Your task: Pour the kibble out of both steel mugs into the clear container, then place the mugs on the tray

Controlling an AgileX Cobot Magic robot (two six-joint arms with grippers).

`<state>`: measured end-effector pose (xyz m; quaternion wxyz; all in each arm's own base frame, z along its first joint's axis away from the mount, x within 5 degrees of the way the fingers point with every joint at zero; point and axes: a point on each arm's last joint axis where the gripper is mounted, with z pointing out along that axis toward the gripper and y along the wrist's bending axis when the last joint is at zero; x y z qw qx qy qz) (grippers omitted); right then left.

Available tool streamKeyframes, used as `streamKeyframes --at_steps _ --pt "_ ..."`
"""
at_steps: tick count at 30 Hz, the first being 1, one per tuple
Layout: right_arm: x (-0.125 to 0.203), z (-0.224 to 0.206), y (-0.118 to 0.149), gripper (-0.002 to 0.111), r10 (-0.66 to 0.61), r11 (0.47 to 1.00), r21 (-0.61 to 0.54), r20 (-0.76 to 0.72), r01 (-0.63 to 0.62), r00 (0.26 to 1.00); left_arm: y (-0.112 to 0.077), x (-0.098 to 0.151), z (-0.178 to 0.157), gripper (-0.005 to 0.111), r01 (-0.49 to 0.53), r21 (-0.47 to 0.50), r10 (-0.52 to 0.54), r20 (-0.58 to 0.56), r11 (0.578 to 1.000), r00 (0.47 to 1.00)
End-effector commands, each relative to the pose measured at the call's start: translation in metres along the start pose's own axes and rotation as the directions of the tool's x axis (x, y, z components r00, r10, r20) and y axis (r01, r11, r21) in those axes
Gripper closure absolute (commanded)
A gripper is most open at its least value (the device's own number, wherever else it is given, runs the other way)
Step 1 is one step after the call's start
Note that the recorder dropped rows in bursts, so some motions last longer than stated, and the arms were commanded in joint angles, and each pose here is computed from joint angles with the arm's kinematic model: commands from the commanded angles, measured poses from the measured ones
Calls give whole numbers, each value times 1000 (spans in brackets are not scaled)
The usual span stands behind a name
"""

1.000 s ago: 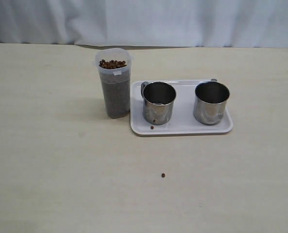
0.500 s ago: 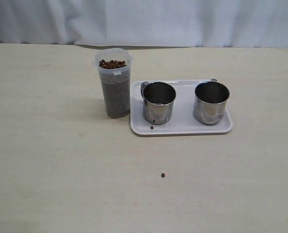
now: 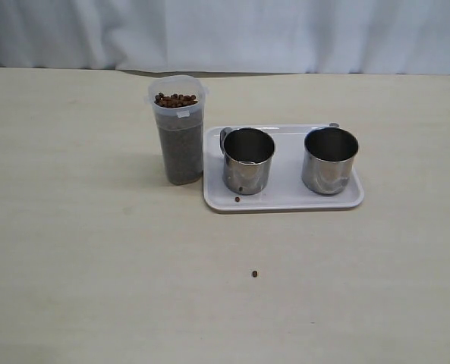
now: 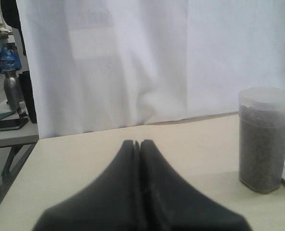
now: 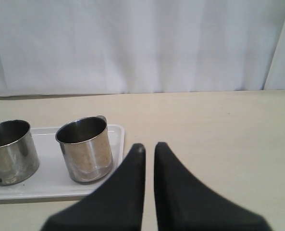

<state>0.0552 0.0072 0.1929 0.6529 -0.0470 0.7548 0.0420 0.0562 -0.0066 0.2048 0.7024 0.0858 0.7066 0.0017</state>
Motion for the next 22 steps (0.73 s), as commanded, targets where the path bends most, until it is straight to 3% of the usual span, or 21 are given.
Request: streamKeyframes --at_steps 1,22 --pt "-1 0 0 103 2 1000 8 16 -2 1000 0 0 0 107 1 7 -1 7 1000 1000" --pt "-1 0 0 103 2 1000 8 16 -2 1000 -1 0 0 107 1 8 -1 3 1000 1000"
